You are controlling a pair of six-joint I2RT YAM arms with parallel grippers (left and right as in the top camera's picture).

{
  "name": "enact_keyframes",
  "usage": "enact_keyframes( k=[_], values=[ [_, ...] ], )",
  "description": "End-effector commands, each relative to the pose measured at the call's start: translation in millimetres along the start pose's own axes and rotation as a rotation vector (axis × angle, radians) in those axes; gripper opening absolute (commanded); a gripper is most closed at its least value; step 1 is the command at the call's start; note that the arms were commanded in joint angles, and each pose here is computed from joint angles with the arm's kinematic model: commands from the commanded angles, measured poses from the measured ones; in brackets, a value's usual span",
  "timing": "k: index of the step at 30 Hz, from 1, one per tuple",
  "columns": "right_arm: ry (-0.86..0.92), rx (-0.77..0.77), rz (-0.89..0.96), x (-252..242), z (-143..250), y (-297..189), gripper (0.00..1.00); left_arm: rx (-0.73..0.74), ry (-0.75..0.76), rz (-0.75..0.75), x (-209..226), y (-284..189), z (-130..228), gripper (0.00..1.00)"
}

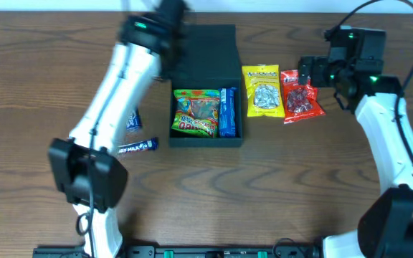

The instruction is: Pack container

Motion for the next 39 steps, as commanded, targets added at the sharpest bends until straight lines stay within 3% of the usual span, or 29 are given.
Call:
enact_keyframes(
  k=[1, 6, 9, 15, 18, 20, 22, 25, 28, 33, 39],
  values=[
    [-0.020, 0.020, -0.048, 19, 2, 18, 0.99, 0.015, -0.207, -0.055, 40, 6, -8, 0.06],
    [-0.137, 0.026, -0.143, 48, 9, 62, 0.98, 0.009, -0.277, -0.041, 67, 6, -16, 0.06],
    [-0.147, 0.091, -0.162, 57, 28, 97, 0.86, 0.009, -0.281, -0.042, 69, 6, -17, 0.06],
    [-0.170, 0.208, -0.163, 73, 62, 138, 0.73, -0.012, -0.281, -0.035, 69, 6, -20, 0.08],
    [-0.187, 0.241, -0.141, 78, 72, 147, 0.51, -0.020, -0.280, -0.032, 68, 6, -21, 0.10],
    [-0.196, 0.251, -0.136, 82, 74, 148, 0.22, -0.024, -0.277, -0.031, 68, 6, -22, 0.10],
    [-0.199, 0.251, -0.128, 83, 74, 148, 0.01, -0.030, -0.271, -0.030, 68, 6, -23, 0.10],
    [-0.187, 0.242, -0.123, 85, 63, 143, 0.01, -0.035, -0.258, -0.038, 69, 6, -23, 0.10],
    [-0.212, 0.176, -0.131, 89, 24, 118, 0.01, -0.044, -0.225, -0.043, 71, 5, -25, 0.09],
    [-0.434, -0.044, -0.297, 121, -39, 58, 0.01, -0.077, -0.247, -0.068, 83, 0, -29, 0.09],
    [-0.755, -0.159, -0.598, 184, -37, 21, 0.01, -0.168, -0.299, -0.062, 105, -16, -40, 0.06]
  ],
)
Point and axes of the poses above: each gripper's point midway between its finger pads, its own y axis out along the fingers, its own x axis along the line the jaws close on, z = x × y, the point moved 9 cm from there along -y, back along the fingers, and after that the axes turned 5 degrees about -y, right-handed, at the moved point
